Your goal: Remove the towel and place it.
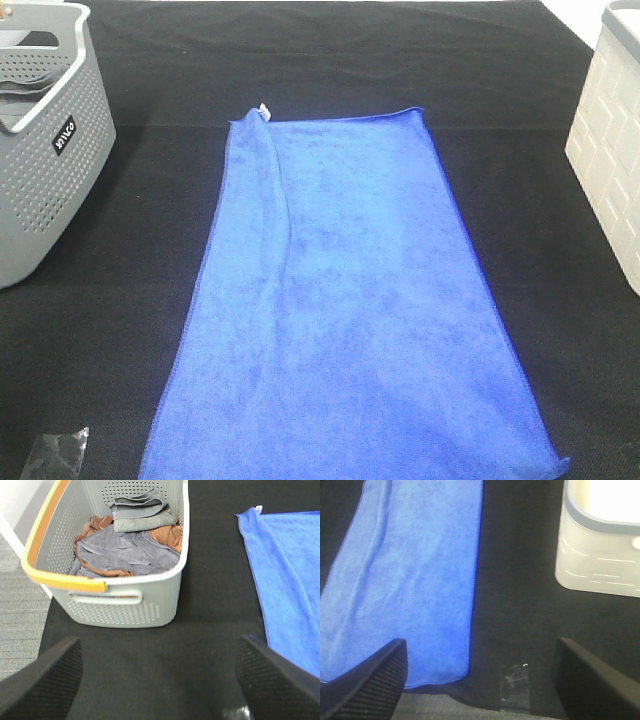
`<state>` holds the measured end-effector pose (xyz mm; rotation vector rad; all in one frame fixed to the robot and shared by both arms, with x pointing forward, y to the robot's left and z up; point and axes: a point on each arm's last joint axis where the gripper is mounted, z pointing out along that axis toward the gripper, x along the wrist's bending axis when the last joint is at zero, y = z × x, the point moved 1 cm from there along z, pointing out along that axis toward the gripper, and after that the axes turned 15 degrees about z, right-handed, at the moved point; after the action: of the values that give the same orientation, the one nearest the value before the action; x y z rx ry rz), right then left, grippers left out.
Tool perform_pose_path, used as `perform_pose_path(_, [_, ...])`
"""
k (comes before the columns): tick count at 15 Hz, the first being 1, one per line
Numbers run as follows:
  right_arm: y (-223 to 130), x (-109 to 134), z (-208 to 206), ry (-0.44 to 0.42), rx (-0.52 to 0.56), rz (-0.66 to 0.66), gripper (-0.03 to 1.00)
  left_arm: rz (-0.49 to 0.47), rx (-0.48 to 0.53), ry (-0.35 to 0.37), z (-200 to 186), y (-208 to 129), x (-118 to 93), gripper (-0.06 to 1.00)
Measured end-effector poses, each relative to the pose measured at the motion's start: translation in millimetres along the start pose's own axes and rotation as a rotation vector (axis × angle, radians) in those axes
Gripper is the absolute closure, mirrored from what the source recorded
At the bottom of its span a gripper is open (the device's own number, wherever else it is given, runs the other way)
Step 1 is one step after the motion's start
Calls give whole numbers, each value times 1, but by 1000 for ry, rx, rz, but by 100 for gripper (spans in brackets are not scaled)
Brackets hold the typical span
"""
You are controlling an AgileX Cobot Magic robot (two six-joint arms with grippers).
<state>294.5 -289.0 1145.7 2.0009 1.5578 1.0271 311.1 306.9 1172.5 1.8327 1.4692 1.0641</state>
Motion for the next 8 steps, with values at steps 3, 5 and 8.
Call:
perform_pose_path(3, [-49, -23, -12, 6, -107, -14, 22, 4, -25, 8, -26, -60, -14, 16])
perform_pose_path(5, [-61, -29, -10, 2, -121, -36, 22, 2, -35, 11, -29, -75, -18, 16])
perform_pose_path(8, [-89, -41, 4, -5, -119, -119, 22, 2, -127, 36, -39, -113, -27, 16])
